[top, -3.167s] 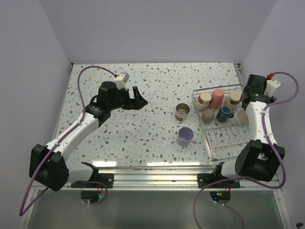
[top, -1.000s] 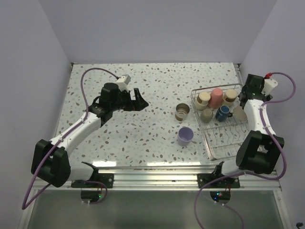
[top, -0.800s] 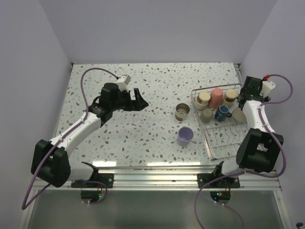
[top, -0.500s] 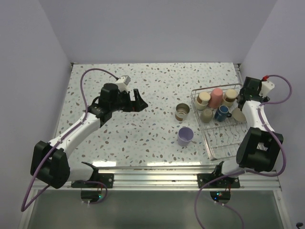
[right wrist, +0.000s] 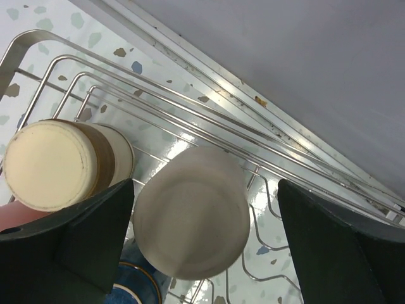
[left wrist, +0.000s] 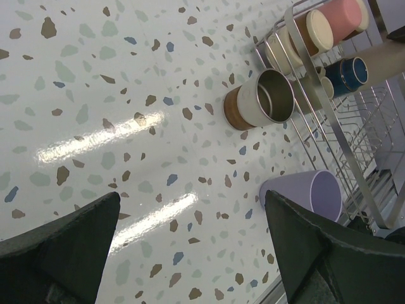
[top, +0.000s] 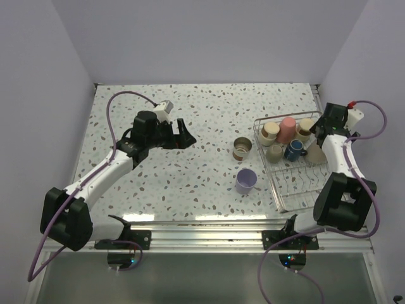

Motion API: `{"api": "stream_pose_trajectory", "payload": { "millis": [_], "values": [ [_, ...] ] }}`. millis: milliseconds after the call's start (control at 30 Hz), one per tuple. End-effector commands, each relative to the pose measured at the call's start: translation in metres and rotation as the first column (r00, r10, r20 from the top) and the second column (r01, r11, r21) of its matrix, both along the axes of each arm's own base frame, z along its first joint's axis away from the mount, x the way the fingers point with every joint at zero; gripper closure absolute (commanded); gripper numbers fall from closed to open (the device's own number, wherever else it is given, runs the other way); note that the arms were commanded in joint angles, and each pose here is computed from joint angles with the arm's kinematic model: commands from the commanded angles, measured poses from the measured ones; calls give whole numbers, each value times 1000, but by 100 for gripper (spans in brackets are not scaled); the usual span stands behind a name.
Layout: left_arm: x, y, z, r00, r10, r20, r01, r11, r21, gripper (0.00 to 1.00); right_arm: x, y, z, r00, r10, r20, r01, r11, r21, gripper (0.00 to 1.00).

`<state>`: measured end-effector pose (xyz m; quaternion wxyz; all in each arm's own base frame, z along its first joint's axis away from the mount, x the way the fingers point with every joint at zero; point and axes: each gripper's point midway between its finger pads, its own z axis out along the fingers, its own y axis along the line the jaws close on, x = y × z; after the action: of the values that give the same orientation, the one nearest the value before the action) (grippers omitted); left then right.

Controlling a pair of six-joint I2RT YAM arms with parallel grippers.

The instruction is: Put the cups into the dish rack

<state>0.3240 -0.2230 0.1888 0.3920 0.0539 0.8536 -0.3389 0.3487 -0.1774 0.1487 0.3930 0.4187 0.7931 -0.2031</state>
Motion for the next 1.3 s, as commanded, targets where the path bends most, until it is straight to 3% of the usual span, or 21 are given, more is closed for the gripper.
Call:
{"api": "stream_pose_trajectory", "payload": {
  "millis": [0, 300, 433, 533, 600, 667, 700, 733, 800, 833, 967, 1133, 1267],
  "values": [
    [1, 0, 20, 999, 0, 53, 1, 1000, -19, 1, -6, 3, 26, 999, 5, 53, -4, 1000, -11, 2],
    [-1, -8, 30, 998, -35, 51, 36, 999, -19, 1, -12, 9, 110, 979, 22, 204, -14, 999, -38, 2],
    [8, -30, 41, 995, -65, 80, 66, 998, -2, 1, -10, 33, 137, 958, 20, 288, -39, 997, 61, 2],
    [20, -56, 39, 994, -89, 61, 88, 996, 17, 2, 2, 69, 157, 932, 66, 357, -115, 986, 118, 2],
    [32, -70, 50, 993, -91, 70, 88, 995, 54, 4, 13, 114, 179, 913, 178, 367, -225, 970, 89, 2],
    [36, -92, 24, 991, -132, 9, 130, 984, 125, 6, 9, 161, 193, 892, 294, 343, -340, 937, 82, 2],
    [46, -103, 40, 990, -133, 42, 127, 984, 126, 6, 5, 172, 197, 887, 315, 338, -362, 928, 85, 2],
    [52, -115, 17, 989, -146, -2, 144, 977, 160, 7, -7, 181, 199, 878, 341, 336, -394, 913, 102, 2],
    [65, -126, 23, 989, -150, -4, 148, 970, 190, 9, -23, 193, 201, 862, 371, 347, -436, 890, 133, 2],
    [70, -135, -2, 986, -157, -50, 164, 960, 228, 11, -35, 193, 194, 866, 375, 331, -441, 884, 152, 2],
    [81, -147, -35, 979, -176, -100, 199, 927, 317, 16, -85, 193, 208, 829, 404, 387, -493, 855, 161, 2],
    [83, -157, -60, 974, -176, -140, 216, 907, 362, 21, -125, 191, 198, 838, 421, 346, -503, 843, 193, 2],
    [75, -169, -69, 963, -219, -158, 259, 912, 318, 22, -139, 191, 192, 830, 446, 334, -523, 830, 193, 2]
  ]
}}
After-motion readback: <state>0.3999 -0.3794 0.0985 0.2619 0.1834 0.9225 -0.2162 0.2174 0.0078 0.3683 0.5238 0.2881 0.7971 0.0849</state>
